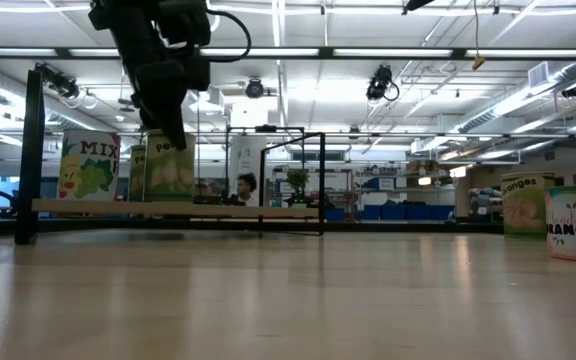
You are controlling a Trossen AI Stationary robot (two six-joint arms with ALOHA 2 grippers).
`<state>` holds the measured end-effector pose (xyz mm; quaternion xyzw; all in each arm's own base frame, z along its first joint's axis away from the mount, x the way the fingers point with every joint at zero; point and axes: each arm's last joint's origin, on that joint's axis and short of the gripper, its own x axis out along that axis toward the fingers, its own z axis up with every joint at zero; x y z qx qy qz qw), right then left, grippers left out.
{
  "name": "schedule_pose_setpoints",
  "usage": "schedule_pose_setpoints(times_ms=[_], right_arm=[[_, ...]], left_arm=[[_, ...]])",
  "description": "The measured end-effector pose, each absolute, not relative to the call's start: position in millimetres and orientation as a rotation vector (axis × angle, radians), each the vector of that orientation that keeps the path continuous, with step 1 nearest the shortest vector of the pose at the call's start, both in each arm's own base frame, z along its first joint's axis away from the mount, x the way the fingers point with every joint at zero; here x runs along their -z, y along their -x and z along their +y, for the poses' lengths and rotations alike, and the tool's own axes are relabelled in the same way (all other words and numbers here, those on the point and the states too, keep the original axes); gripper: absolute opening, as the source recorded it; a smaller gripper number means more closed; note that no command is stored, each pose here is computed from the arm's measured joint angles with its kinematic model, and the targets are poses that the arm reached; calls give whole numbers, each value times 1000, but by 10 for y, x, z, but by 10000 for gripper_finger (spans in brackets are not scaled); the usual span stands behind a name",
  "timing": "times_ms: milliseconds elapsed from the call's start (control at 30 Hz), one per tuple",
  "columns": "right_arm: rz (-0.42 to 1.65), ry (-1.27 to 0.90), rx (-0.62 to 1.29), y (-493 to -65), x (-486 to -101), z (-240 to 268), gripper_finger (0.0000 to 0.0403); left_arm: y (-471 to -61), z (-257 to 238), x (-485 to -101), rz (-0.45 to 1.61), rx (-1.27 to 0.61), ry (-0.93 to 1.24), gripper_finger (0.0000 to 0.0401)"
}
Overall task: Pick and place cans onto a shelf
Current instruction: Put the canned pears on the shelf, then put the small canned oranges on the shelf
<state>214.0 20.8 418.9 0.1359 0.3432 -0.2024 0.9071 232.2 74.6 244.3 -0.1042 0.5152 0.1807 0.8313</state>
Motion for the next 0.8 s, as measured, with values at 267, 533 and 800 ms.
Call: schedule_pose_setpoints(times_ms=[267, 533, 800], right_arm=[[710, -272, 415, -2140, -4189, 208, 359], [723, -259, 390, -2138, -4186, 218, 359], [786, -122, 229, -2196, -4115, 349, 359]], left_arm=[[-2316, 746, -2550, 1104, -401, 247, 355], [-2307, 742, -2709, 1108, -435, 302, 355], [-2422, 662, -3249, 904, -513, 503, 355]])
